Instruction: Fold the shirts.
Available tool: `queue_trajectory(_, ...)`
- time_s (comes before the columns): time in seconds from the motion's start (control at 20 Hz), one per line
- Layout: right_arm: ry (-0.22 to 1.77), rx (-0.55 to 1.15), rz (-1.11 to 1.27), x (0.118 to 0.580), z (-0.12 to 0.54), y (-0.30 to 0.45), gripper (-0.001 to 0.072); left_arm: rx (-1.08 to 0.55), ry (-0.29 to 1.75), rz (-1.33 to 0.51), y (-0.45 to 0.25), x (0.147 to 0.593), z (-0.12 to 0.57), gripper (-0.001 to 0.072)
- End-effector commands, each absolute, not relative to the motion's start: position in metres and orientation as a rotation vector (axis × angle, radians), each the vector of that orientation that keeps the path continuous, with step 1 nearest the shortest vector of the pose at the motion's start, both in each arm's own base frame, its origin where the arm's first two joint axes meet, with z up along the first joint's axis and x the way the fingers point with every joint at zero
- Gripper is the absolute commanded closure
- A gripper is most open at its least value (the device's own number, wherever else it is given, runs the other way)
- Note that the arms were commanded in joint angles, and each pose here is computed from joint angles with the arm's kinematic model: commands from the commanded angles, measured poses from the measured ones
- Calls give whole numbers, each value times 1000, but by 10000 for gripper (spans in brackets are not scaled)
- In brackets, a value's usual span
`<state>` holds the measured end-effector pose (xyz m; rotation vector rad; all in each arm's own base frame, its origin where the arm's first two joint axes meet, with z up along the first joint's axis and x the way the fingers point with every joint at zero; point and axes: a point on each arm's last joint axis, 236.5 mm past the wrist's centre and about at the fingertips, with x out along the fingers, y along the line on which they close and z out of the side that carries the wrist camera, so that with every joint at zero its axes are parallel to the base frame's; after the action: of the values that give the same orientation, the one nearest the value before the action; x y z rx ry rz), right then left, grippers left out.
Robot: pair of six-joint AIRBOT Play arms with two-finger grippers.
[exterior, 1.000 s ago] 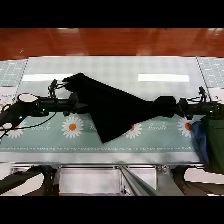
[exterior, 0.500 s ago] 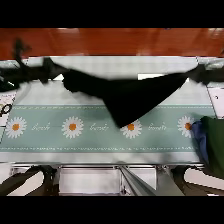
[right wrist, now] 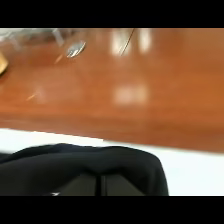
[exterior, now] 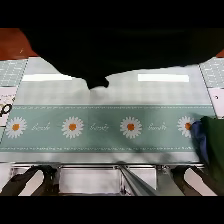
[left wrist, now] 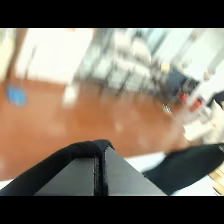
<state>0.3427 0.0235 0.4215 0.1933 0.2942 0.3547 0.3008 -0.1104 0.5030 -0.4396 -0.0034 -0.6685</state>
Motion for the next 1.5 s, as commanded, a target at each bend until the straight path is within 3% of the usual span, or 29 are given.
queue_trajectory(0.0,215,49,213,264,457,32,685,-275,-161,-615,-122,208,548,692)
queue_trajectory(0.15,154,-10,135,214,470,40,685,-117,-203,-452,-124,152,542,692)
queue_trajectory(0.25,160,-21,91,192,467,41,685,-57,-216,-234,-94,130,535,692)
queue_trajectory(0.35,189,18,80,187,453,41,685,-65,-180,-33,-55,121,519,692)
queue_trajectory(0.45,268,74,97,199,420,38,685,-97,-69,15,-39,137,490,692)
queue_trajectory(0.8,562,346,291,304,266,30,685,-448,387,-241,-33,307,305,692)
queue_trajectory(0.9,667,434,314,343,209,17,685,-512,485,-228,-21,359,240,692)
queue_trajectory(1.2,753,730,320,465,89,-9,685,-508,602,-180,-20,511,119,692)
queue_trajectory(1.45,824,797,332,544,25,27,685,-519,716,-205,-43,575,43,691)
